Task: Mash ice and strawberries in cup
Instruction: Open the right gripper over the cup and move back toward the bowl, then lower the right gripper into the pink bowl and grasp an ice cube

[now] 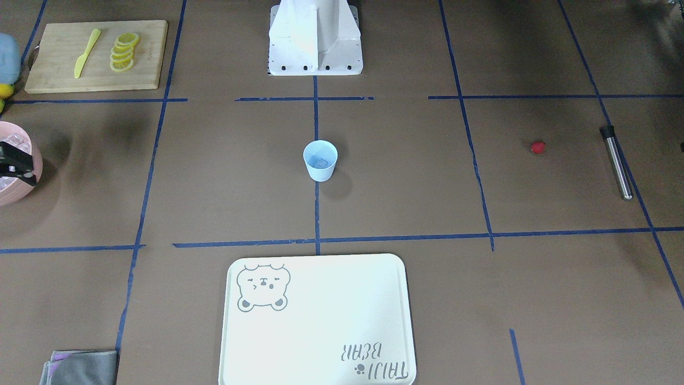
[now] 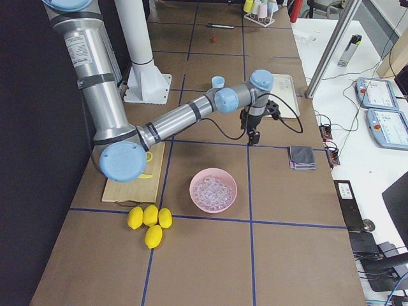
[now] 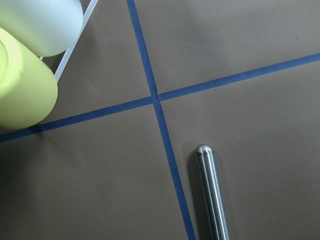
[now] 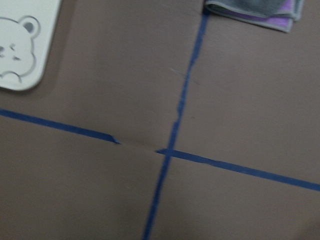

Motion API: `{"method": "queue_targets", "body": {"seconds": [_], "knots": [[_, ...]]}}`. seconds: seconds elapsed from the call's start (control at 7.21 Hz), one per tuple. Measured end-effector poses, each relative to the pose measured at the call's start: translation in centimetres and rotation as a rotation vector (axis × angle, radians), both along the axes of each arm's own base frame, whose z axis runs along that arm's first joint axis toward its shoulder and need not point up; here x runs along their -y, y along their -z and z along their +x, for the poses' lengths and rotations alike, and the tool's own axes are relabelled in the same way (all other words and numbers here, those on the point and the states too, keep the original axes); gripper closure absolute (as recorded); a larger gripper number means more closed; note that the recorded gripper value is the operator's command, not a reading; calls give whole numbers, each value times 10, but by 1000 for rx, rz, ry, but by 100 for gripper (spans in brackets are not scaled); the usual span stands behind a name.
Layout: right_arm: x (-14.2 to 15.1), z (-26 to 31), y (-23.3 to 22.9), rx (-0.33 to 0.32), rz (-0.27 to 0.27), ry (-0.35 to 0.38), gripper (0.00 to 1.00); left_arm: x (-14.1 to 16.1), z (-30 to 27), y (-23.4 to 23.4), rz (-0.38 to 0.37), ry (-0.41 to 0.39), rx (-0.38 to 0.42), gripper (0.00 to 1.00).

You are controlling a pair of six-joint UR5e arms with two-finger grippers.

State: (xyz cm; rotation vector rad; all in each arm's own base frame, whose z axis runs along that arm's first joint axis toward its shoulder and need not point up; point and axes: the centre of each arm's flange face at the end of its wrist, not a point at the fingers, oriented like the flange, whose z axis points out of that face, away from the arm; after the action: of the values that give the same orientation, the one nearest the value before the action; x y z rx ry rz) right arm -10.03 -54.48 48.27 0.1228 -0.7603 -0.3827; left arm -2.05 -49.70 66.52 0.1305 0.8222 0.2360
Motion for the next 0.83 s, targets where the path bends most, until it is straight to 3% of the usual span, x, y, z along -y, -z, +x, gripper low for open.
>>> {"method": "queue_targets", "body": {"seconds": [0.42, 0.83], "knots": [[-58, 71, -90, 3, 18, 82, 1, 0, 0, 1, 1, 0, 0, 0], [-84, 30, -107, -9, 43, 20, 1, 0, 0, 1, 2, 0, 0, 0]]}}
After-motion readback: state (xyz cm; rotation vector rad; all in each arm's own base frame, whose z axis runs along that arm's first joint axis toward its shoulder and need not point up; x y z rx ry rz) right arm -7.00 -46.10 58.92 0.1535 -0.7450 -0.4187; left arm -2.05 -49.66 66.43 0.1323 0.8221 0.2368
